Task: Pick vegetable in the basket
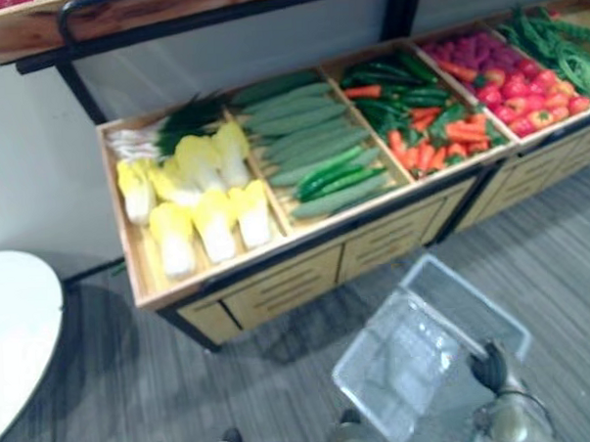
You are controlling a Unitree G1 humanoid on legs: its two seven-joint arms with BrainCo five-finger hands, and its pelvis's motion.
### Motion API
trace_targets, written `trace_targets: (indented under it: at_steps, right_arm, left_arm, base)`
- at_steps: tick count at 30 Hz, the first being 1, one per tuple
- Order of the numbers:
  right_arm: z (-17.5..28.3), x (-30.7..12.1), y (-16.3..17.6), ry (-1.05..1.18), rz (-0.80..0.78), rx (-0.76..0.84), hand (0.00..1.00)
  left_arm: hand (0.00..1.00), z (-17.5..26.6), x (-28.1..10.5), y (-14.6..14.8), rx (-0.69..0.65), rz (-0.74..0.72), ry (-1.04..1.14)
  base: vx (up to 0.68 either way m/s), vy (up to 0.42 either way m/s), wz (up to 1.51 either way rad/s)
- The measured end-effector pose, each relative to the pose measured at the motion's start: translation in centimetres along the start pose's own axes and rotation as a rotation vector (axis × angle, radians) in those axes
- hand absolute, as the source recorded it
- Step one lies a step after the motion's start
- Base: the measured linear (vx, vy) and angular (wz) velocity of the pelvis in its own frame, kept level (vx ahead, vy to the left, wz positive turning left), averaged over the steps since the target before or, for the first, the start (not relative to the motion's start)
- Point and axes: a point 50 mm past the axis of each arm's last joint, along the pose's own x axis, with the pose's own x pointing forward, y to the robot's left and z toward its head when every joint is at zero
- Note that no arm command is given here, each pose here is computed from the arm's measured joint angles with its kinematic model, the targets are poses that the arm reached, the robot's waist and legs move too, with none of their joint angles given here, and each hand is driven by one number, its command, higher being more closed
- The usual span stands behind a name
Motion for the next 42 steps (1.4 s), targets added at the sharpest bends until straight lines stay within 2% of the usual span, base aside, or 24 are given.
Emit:
trace_targets:
  at_steps: [4, 8, 13, 14, 18, 25, 33, 42]
  right_arm:
    - [-2.6, -0.9, 0.5, 0.123, -0.009, 0.04, 1.0]
    - [-6.9, -2.7, 2.8, 0.383, -0.008, 0.198, 1.0]
    - [-10.6, -6.3, 5.9, 0.674, 0.001, 0.367, 1.0]
    - [-11.3, -7.4, 6.5, 0.739, -0.002, 0.403, 1.0]
    - [-11.8, -9.3, 8.5, 0.841, 0.028, 0.47, 1.0]
    - [-10.3, -9.4, 10.6, 0.831, 0.072, 0.535, 1.0]
    - [-8.5, -8.0, 11.4, 0.752, 0.123, 0.503, 1.0]
    - [-5.9, -5.5, 12.4, 0.674, 0.163, 0.516, 1.0]
  left_arm:
    - [0.0, 0.0, 0.1, 0.6, -0.01, 0.023, 0.003]
    - [0.0, 1.3, 0.3, 1.8, -0.07, 0.084, -0.047]
    - [0.0, 7.0, -0.8, 4.7, -0.188, 0.26, -0.324]
    - [0.0, 9.2, -1.8, 5.3, -0.25, 0.31, -0.439]
    - [0.0, 14.1, -4.6, 5.3, -0.366, 0.362, -0.676]
    - [0.0, 17.8, -6.6, 5.4, -0.401, 0.41, -0.833]
    - [0.0, 20.1, -7.3, 6.2, -0.461, 0.509, -0.876]
    - [0.0, 25.1, -8.0, 8.0, -0.492, 0.648, -0.904]
  base:
    - [-0.05, 0.043, -0.09]
    - [-0.04, 0.024, -0.06]
    - [0.02, 0.003, 0.02]
    - [0.05, 0.001, 0.02]
    - [0.08, 0.008, 0.08]
    - [0.03, 0.001, 0.02]
    - [0.0, -0.01, -0.1]
    - [0.09, -0.003, -0.12]
